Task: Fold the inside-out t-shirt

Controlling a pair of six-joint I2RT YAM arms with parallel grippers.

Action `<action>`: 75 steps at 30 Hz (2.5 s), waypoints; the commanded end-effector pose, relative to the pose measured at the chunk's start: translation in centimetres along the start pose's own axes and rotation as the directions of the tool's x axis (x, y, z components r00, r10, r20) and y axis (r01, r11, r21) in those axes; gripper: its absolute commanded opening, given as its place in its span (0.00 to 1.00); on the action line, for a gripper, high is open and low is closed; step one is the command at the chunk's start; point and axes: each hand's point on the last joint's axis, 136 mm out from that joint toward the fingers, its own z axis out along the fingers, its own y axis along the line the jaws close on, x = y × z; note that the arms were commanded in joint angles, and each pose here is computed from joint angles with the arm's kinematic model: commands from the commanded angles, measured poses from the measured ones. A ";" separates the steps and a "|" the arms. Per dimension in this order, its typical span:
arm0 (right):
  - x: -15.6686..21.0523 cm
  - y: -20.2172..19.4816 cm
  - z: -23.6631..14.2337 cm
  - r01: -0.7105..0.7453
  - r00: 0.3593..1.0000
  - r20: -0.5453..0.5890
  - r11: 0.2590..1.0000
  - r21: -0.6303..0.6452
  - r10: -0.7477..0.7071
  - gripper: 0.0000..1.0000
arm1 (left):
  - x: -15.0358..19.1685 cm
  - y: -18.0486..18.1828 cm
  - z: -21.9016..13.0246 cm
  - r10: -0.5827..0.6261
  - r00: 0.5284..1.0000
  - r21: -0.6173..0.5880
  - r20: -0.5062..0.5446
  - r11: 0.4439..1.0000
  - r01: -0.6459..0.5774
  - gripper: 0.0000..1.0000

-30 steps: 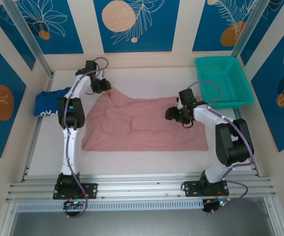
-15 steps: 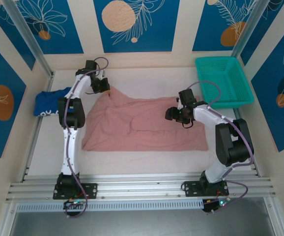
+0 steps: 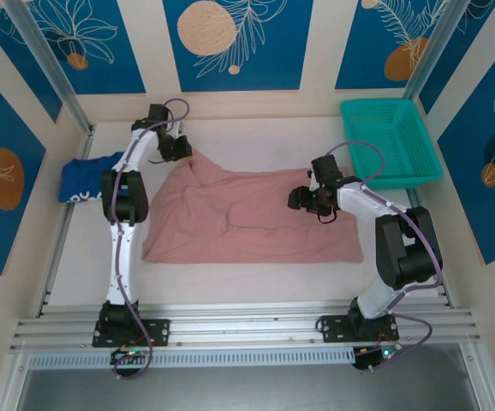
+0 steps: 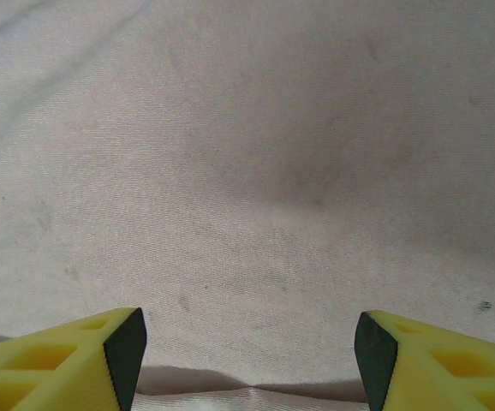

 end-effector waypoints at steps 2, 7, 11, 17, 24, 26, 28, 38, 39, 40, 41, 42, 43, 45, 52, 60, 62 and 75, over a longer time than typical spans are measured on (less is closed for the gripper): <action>1.0 0.2 0.5 0.017 0.999 -0.031 1.000 -0.011 -0.017 0.68 | -0.7 -1.8 -2.5 0.040 0.999 0.037 0.016 0.999 -0.040 0.17; 1.1 0.2 0.6 0.015 0.999 -0.033 1.000 -0.014 -0.016 0.68 | -0.5 -1.6 -2.8 0.049 0.999 0.017 0.008 0.999 -0.049 0.21; 1.1 0.2 0.6 0.013 0.999 -0.033 1.000 -0.015 -0.013 0.68 | -0.4 -1.3 -2.9 0.057 0.998 -0.003 0.005 0.998 -0.057 0.21; 1.2 0.1 0.8 0.011 0.999 -0.036 1.000 -0.015 -0.012 0.68 | -0.2 -1.2 -3.1 0.079 0.997 -0.035 0.001 0.996 -0.079 0.21; 1.2 0.1 1.0 0.012 0.999 -0.040 1.000 -0.015 -0.013 0.68 | -0.2 -1.2 -3.2 0.103 0.995 -0.057 0.001 0.993 -0.103 0.20; 1.3 0.1 1.0 0.012 0.999 -0.041 1.000 -0.015 -0.012 0.68 | -0.2 -1.3 -3.3 0.108 0.994 -0.060 0.000 0.992 -0.108 0.19; 1.3 0.1 1.0 0.011 0.999 -0.040 1.000 -0.015 -0.012 0.68 | -0.2 -1.3 -3.4 0.112 0.994 -0.060 0.004 0.992 -0.112 0.19; 1.3 0.2 1.0 0.011 0.999 -0.041 1.000 -0.016 -0.012 0.68 | -0.8 -1.7 -4.1 0.141 0.990 -0.067 0.025 0.988 -0.139 0.15; 1.3 0.1 1.0 0.012 0.999 -0.042 1.000 -0.016 -0.012 0.68 | -0.9 -1.8 -4.3 0.145 0.989 -0.068 0.029 0.987 -0.143 0.14; 1.3 0.1 1.1 0.011 0.999 -0.042 1.000 -0.017 -0.011 0.68 | -0.9 -1.8 -4.4 0.147 0.989 -0.069 0.031 0.987 -0.145 0.13; 1.3 0.2 1.0 0.011 0.999 -0.042 1.000 -0.018 -0.012 0.68 | -1.0 -1.9 -4.6 0.152 0.988 -0.072 0.035 0.986 -0.149 0.13; 1.3 0.2 1.0 0.012 0.999 -0.042 1.000 -0.018 -0.013 0.68 | -1.1 -2.0 -4.8 0.154 0.987 -0.070 0.039 0.986 -0.151 0.12; 1.3 0.2 1.1 0.011 0.999 -0.042 1.000 -0.018 -0.012 0.68 | -1.2 -2.1 -4.9 0.155 0.987 -0.072 0.042 0.986 -0.152 0.12; 1.2 0.2 1.1 0.012 0.999 -0.042 1.000 -0.018 -0.013 0.68 | -1.3 -2.3 -5.2 0.161 0.986 -0.070 0.049 0.985 -0.157 0.10; 1.2 0.3 1.0 0.015 0.999 -0.041 1.000 -0.018 -0.015 0.68 | -1.3 -2.8 -5.6 0.171 0.984 -0.062 0.052 0.984 -0.167 0.11; 1.2 0.2 1.0 0.014 0.999 -0.042 1.000 -0.018 -0.014 0.68 | -0.8 -2.6 -5.3 0.175 0.984 -0.064 0.030 0.983 -0.173 0.17; 1.2 0.2 1.1 0.014 0.999 -0.043 1.000 -0.016 -0.014 0.68 | -0.6 -2.6 -5.1 0.176 0.984 -0.060 0.024 0.983 -0.174 0.17; 1.4 0.2 1.2 0.012 0.999 -0.046 1.000 -0.020 -0.013 0.68 | 0.6 -2.6 -3.3 0.147 0.989 -0.034 -0.022 0.988 -0.148 0.33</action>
